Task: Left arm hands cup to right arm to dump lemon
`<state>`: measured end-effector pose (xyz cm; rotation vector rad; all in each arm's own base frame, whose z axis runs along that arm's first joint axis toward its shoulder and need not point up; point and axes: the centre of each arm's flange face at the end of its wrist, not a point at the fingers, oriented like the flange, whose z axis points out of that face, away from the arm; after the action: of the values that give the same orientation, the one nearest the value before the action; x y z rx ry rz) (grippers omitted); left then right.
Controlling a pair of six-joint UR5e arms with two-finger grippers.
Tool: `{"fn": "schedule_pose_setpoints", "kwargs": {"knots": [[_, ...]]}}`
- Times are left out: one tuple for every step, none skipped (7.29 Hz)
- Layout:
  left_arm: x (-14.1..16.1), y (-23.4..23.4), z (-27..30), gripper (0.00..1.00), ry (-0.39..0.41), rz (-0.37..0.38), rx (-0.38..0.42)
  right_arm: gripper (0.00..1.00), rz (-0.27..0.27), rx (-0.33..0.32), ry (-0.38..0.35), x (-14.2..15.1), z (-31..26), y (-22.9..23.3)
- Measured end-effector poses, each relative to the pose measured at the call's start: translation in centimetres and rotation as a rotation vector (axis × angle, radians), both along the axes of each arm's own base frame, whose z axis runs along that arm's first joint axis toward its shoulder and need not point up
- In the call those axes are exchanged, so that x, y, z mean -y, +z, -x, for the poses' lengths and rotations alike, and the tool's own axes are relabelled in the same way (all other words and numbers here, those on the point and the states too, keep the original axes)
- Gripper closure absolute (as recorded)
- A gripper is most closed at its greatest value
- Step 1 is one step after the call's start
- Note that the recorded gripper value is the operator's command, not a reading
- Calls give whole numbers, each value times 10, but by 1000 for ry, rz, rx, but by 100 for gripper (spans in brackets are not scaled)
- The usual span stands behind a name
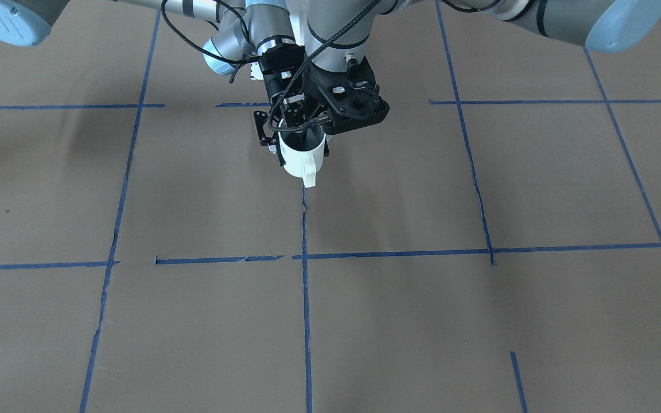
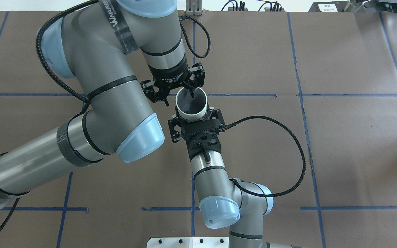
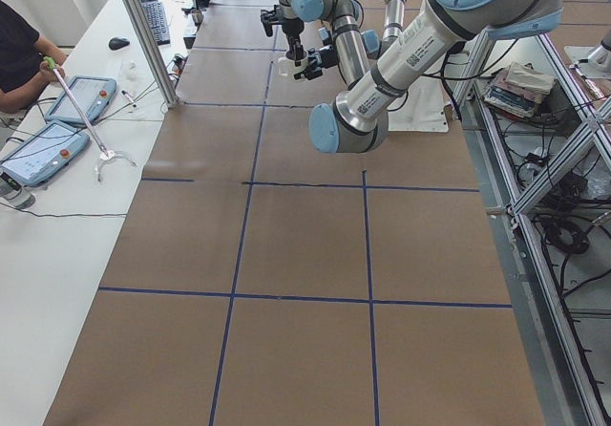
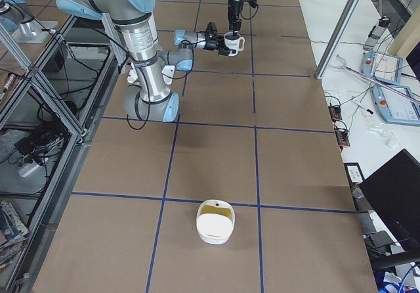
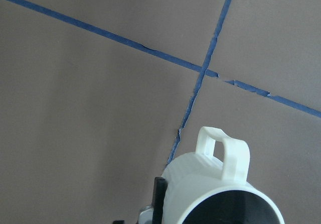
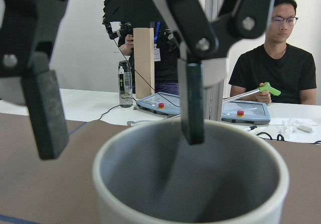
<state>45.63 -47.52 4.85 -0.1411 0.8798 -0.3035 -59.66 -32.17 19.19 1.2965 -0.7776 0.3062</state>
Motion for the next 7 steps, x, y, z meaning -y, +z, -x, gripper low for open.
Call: {"fn": "schedule_pose_setpoints", "kwargs": {"knots": [[0,1,0,32,-4,-4,3,67,-7,-10,-6,-3,-2,-3],[-1,3,-1,34,-3,-5,6,67,-12,-15,-9,-4,-3,-4],[-3,3,-2,44,0,-7,6,67,-14,-19,-11,-5,-4,-4],[-5,3,-2,47,2,-10,4,66,-15,-22,-14,-5,-4,-3],[-7,6,-1,47,3,-10,5,66,-15,-22,-16,-5,-4,-3],[-8,9,-1,47,4,-9,8,66,-15,-22,-17,-5,-4,-4],[-9,10,-1,47,6,-8,9,65,-14,-25,-16,-5,-4,-5]]}}
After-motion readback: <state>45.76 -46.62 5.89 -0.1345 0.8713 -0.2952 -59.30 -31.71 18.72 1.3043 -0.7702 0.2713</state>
